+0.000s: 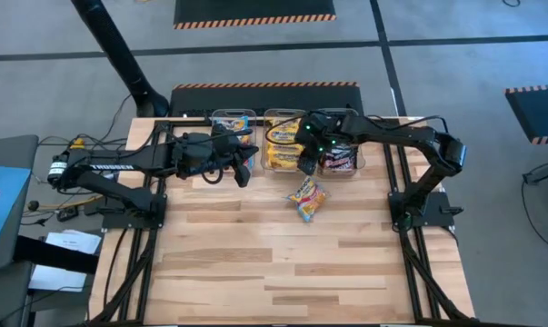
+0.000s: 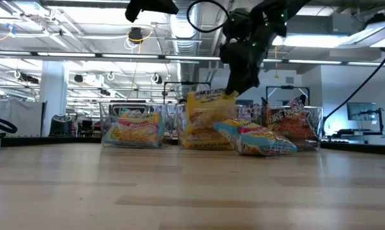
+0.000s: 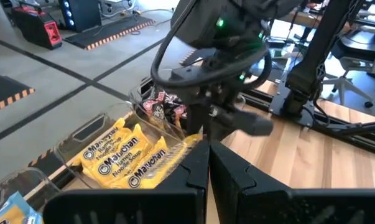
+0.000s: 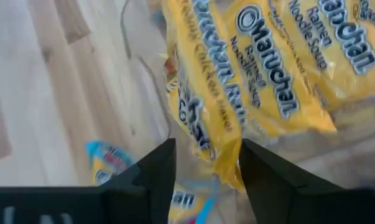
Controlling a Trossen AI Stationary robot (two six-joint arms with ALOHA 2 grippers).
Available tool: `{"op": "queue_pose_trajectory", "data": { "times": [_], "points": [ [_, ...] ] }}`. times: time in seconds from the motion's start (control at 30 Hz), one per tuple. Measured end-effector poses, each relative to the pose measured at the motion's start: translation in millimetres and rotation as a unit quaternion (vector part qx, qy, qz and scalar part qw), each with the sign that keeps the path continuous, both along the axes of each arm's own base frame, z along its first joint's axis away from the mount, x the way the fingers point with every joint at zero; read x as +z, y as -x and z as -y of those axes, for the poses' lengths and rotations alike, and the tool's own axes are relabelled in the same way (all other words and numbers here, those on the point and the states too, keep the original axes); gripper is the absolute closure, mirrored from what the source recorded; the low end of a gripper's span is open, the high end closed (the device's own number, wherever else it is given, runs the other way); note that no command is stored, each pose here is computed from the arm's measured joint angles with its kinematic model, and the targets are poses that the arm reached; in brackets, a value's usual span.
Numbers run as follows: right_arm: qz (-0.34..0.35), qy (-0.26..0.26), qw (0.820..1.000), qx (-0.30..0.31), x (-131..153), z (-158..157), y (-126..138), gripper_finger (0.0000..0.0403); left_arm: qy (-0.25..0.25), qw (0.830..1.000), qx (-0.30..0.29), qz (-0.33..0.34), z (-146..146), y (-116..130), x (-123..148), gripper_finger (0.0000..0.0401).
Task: Sort Maruchan noodles
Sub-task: Put the yellow noodle pack into the middle transparent bin
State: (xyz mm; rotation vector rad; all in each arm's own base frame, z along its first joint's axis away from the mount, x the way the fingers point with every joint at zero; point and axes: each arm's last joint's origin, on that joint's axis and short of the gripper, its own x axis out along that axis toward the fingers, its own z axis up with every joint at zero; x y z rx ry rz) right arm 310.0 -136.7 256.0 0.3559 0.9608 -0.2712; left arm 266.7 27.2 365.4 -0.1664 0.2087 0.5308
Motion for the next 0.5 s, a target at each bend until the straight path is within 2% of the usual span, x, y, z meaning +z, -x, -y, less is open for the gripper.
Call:
{"op": "queue_pose_trajectory", "data": {
  "times": [0.17, 0.3, 0.5],
  "points": [
    [-0.014, -0.014, 1.0, -0.014, 20, 5, 5, 0.0194, 0.001, 1.0, 0.0, 0.0, 0, 0, 0, 0.0401],
    [0.021, 0.004, 1.0, -0.019, 41, 12, 2, 0.0198, 0.001, 1.0, 0.0, -0.001, 0, 0, 0, 0.0401],
    [0.026, 0.003, 0.999, 0.018, 40, 5, -5, 0.0217, 0.001, 1.0, 0.0, -0.001, 0, 0, 0, 0.0401]
  ]
}}
